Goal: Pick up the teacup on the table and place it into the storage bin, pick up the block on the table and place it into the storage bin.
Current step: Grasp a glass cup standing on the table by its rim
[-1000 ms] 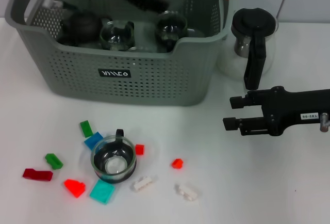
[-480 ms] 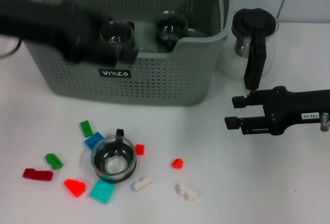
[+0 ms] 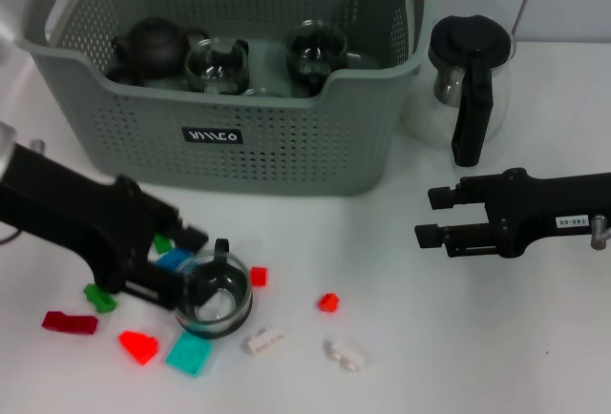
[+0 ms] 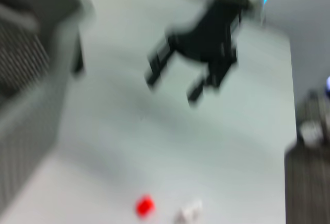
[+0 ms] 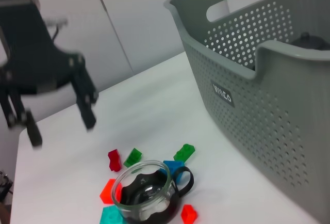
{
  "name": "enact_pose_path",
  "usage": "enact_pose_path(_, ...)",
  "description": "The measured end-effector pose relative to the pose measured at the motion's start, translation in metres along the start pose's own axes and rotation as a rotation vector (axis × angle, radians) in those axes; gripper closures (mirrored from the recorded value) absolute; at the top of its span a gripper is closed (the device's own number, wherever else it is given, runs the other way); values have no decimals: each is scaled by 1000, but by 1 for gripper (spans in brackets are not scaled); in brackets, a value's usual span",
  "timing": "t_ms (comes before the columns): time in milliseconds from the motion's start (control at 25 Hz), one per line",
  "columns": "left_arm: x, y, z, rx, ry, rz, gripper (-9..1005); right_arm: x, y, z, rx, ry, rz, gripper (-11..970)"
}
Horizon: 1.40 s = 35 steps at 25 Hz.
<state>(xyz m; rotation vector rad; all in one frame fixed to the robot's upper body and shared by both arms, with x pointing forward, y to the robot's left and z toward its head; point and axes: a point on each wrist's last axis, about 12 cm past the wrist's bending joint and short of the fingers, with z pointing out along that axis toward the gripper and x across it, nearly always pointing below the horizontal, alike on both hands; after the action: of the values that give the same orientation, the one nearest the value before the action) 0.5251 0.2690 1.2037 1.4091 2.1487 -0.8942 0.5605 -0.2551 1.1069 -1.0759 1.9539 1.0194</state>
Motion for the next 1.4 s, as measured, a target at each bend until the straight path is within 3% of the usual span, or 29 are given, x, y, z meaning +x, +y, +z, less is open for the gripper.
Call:
enact_pose_path(120,-7,-2,25,2,162,3,367,0,0,0,-1,2,0,260)
enact_pose_path(520,-30,-4,74,-141,399,65,369,6,1,1,-7,2,14,258)
enact_pose_path(920,-35,-10,108,-228,553,152,375,6,0,0,-1,3,12,259)
enact_pose_path(1400,-35,-13,133,-241,614,204,409,6,0,1,1,2,14,258)
